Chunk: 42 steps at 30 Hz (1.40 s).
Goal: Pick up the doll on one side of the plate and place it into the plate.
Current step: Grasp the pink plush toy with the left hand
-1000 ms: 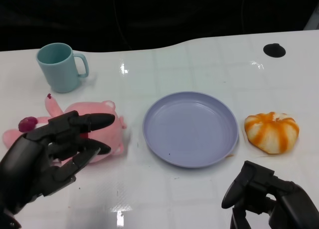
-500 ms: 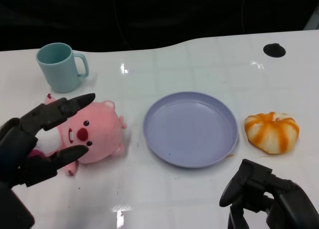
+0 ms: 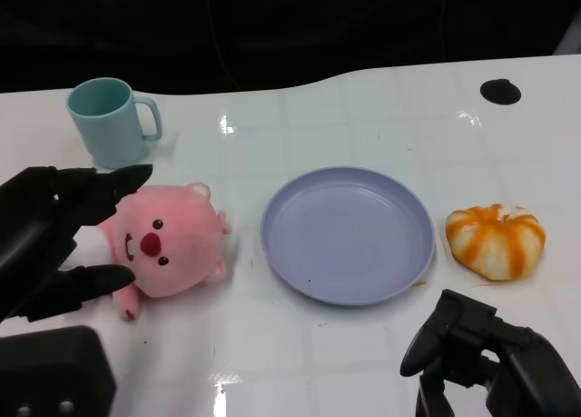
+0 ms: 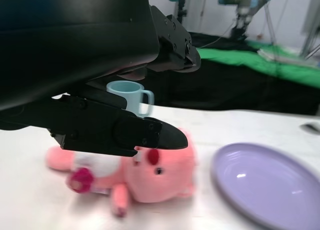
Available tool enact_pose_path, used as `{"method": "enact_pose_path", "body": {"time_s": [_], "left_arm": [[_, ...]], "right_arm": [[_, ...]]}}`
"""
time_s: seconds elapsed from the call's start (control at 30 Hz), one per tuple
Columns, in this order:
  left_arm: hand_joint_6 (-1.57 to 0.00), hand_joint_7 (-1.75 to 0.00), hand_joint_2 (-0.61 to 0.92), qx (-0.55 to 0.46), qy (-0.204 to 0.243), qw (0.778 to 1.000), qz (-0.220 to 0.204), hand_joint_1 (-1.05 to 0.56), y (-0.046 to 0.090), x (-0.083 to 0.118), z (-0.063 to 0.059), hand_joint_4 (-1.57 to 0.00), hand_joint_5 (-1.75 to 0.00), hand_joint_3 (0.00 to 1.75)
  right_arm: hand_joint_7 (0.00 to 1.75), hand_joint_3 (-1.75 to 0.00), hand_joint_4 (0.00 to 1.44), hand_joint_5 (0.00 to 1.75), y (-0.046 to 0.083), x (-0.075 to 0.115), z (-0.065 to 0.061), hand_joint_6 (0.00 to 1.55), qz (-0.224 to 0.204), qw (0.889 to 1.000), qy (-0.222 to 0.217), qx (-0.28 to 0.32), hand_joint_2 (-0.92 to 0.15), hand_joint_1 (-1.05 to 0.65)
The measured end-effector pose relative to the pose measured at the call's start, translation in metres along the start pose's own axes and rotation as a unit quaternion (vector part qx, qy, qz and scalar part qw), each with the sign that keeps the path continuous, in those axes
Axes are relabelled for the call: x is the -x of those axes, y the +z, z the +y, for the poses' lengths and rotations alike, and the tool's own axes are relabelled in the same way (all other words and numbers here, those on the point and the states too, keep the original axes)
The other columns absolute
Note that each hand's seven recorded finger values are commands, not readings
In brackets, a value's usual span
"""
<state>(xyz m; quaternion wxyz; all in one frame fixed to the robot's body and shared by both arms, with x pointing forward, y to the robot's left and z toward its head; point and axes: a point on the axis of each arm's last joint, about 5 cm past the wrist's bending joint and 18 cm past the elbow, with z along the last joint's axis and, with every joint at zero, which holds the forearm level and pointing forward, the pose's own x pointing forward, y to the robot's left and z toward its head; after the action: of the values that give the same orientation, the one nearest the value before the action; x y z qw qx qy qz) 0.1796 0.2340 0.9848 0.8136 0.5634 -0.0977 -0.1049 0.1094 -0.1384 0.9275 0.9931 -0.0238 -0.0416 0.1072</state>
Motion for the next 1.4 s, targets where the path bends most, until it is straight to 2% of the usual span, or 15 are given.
{"method": "enact_pose_path", "body": {"time_s": [0.2, 0.43, 0.6, 1.0, 1.17, 1.4], "left_arm": [[-0.14, 0.00, 0.91, -0.066, -0.023, 0.997, 0.038, -0.69, -0.002, -0.012, 0.000, -0.01, -0.33, 0.02], [-0.14, -0.01, 0.91, -0.094, -0.068, 0.990, 0.081, -0.70, -0.009, -0.030, -0.006, 0.00, -0.29, 0.01], [-0.14, 0.00, 0.92, -0.098, -0.098, 0.986, 0.098, -0.72, -0.014, -0.043, -0.014, -0.01, -0.27, 0.01], [-0.15, 0.00, 0.92, -0.114, -0.172, 0.972, 0.114, -0.74, -0.030, -0.074, -0.039, -0.04, -0.23, 0.02], [-0.15, 0.00, 0.92, -0.112, -0.187, 0.969, 0.116, -0.72, -0.031, -0.086, -0.054, -0.06, -0.20, 0.02], [-0.19, -0.02, 0.92, -0.117, -0.210, 0.962, 0.133, -0.63, -0.033, -0.103, -0.065, -0.10, -0.17, 0.05]], "right_arm": [[1.55, -1.39, 0.70, 1.75, 0.001, 0.000, 0.000, 0.61, -0.001, 1.000, -0.001, 0.000, -0.40, 0.09], [1.55, -1.40, 0.71, 1.75, 0.001, 0.000, -0.001, 0.62, -0.001, 1.000, -0.001, 0.002, -0.40, 0.10], [1.55, -1.40, 0.70, 1.75, 0.001, 0.001, -0.001, 0.61, 0.001, 1.000, -0.002, 0.001, -0.40, 0.10], [1.56, -1.38, 0.71, 1.75, 0.003, 0.004, -0.001, 0.61, 0.003, 1.000, -0.003, -0.001, -0.42, 0.09], [1.56, -1.38, 0.71, 1.75, 0.004, 0.004, 0.000, 0.61, 0.003, 1.000, -0.003, -0.001, -0.41, 0.09], [1.55, -1.38, 0.71, 1.75, 0.004, 0.004, 0.000, 0.61, 0.002, 1.000, -0.003, -0.001, -0.40, 0.09]]}}
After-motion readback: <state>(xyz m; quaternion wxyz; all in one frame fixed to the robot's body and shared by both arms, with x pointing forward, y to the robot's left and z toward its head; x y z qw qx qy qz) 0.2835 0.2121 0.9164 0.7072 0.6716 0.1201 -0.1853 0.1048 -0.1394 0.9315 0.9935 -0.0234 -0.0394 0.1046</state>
